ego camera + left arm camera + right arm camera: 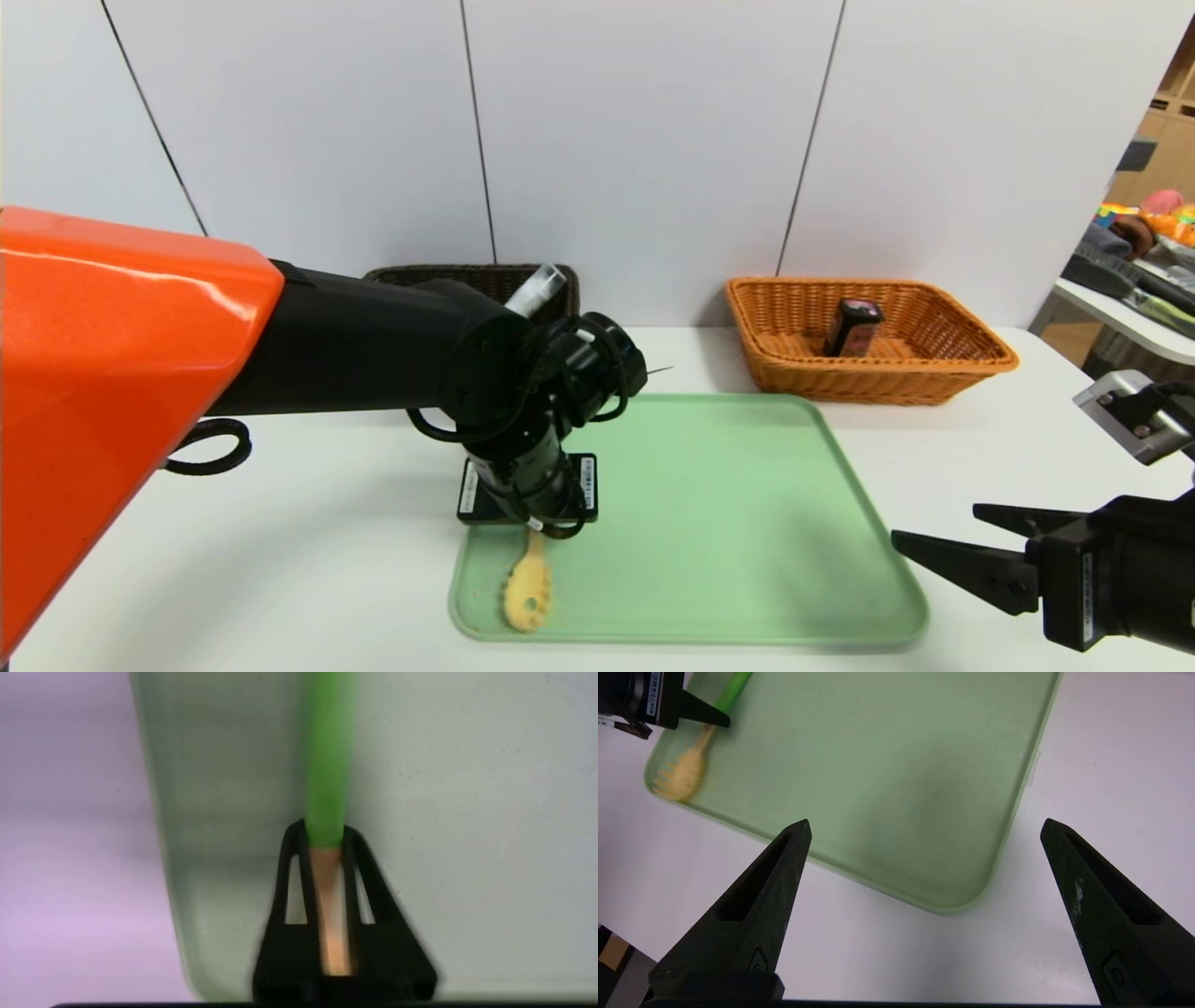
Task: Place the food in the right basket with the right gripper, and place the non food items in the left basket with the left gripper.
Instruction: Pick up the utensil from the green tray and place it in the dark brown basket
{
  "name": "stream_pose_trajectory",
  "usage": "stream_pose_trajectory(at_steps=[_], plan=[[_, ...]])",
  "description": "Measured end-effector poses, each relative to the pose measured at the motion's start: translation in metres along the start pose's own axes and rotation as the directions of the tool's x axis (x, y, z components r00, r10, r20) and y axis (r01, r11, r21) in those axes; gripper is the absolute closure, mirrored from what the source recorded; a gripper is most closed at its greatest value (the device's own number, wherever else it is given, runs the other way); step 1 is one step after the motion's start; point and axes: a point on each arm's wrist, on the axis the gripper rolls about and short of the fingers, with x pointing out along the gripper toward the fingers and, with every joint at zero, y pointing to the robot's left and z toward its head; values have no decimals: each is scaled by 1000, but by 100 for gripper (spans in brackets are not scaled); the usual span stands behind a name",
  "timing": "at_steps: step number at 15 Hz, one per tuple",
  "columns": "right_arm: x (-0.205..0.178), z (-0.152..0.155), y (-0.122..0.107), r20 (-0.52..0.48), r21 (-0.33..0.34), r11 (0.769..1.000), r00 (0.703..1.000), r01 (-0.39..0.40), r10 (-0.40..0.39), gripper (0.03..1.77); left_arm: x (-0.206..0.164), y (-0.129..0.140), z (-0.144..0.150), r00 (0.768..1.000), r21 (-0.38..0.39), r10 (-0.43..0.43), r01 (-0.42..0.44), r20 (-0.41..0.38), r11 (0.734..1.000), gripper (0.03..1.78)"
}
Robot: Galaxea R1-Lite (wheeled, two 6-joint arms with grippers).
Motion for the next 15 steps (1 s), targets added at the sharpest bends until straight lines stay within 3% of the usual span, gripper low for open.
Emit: stream_pose_trajectory(at_steps=[8,15], plan=[[-3,-1,0,9,2,1000,1000,0,0,10,-7,5,3,1000,-12,-7,7,14,1000,167],[-5,-2,0,15,4,1000,1000,1,-1,10,-57,40,46,980,-60,-69,82,184,995,167]])
